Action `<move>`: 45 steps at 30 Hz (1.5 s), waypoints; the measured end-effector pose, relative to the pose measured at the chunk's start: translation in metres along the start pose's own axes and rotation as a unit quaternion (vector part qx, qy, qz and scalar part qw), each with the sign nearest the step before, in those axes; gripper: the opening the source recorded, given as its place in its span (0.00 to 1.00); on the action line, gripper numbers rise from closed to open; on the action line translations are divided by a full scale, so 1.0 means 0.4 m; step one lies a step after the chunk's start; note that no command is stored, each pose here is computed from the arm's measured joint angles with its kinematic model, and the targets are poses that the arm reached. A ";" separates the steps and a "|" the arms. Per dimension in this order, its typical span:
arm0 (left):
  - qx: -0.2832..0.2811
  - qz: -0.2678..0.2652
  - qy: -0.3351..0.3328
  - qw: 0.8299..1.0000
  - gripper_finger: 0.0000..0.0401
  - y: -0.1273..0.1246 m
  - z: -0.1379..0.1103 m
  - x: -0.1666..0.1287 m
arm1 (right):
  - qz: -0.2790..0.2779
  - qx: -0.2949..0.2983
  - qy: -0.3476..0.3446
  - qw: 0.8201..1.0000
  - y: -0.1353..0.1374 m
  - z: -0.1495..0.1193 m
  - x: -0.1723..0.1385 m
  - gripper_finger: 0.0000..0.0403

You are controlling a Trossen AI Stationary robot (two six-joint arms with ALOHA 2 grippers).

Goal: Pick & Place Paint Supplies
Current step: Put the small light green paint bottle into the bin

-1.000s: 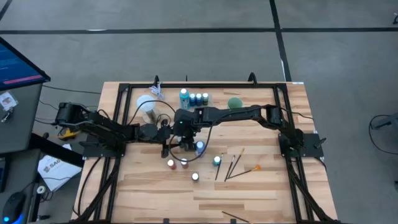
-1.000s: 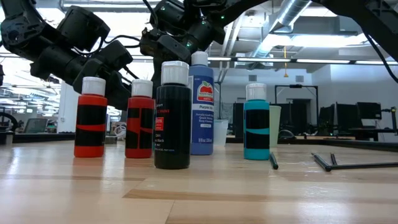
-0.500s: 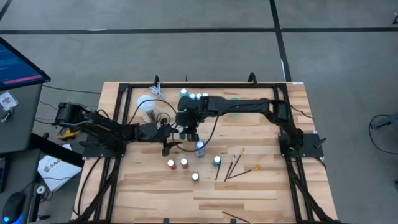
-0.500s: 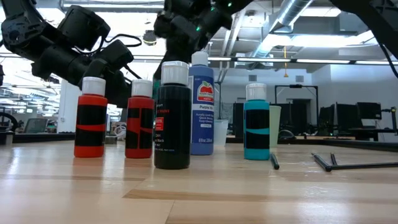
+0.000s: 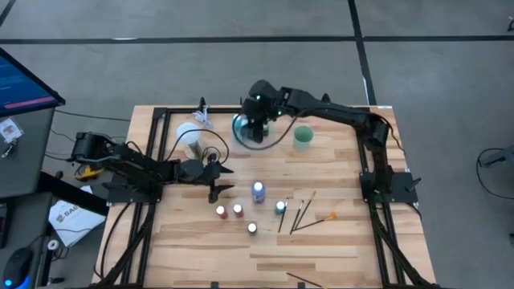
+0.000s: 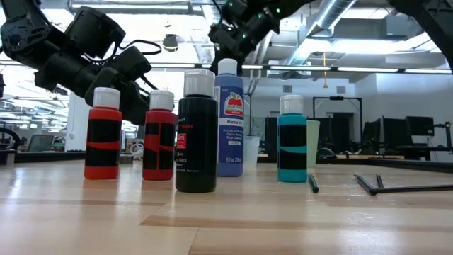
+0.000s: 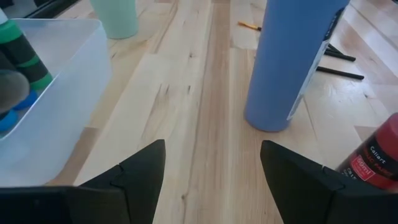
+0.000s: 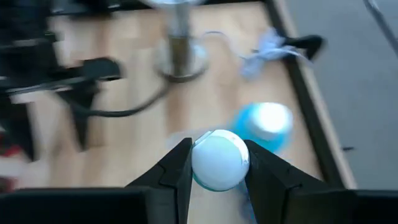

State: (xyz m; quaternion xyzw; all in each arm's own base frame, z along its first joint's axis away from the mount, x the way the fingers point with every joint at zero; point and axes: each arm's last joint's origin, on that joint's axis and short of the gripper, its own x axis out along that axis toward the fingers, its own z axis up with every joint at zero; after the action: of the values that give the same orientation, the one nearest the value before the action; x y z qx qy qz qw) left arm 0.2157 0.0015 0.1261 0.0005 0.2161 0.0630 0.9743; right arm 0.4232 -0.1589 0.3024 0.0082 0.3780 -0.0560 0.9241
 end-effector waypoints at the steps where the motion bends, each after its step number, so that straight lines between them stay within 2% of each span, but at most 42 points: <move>1: 0.000 0.000 0.000 1.000 0.62 0.000 0.000 0.000 | -0.010 0.005 -0.005 1.000 -0.008 -0.003 0.004 0.28; 13: 0.000 0.003 -0.001 1.000 0.62 0.000 0.000 0.000 | -0.015 0.025 0.013 1.000 -0.007 -0.032 0.109 0.28; 20: 0.000 0.003 -0.001 1.000 0.62 0.000 0.000 0.000 | -0.006 0.050 0.047 0.998 0.002 -0.062 0.156 0.28; 23: 0.000 0.003 -0.001 1.000 0.62 0.000 0.001 0.000 | -0.004 0.045 0.035 0.998 0.012 -0.061 0.184 0.28; 25: 0.000 0.003 -0.001 1.000 0.62 0.000 0.001 0.000 | -0.001 0.052 0.051 0.997 0.016 -0.072 0.189 0.28; 42: -0.002 0.002 -0.003 1.000 0.62 0.000 0.002 0.000 | -0.020 0.081 0.036 0.996 0.016 -0.070 0.210 0.28; 45: -0.002 0.002 -0.004 1.000 0.62 0.000 0.002 0.000 | -0.025 0.088 0.041 0.995 0.014 -0.085 0.243 0.28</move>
State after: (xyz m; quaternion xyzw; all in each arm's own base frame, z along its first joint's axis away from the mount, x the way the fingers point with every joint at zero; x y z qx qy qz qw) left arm 0.2160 0.0016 0.1268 -0.0012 0.2122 0.0655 0.9750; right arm 0.4689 -0.1607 0.2098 0.0822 0.4094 -0.1118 0.9017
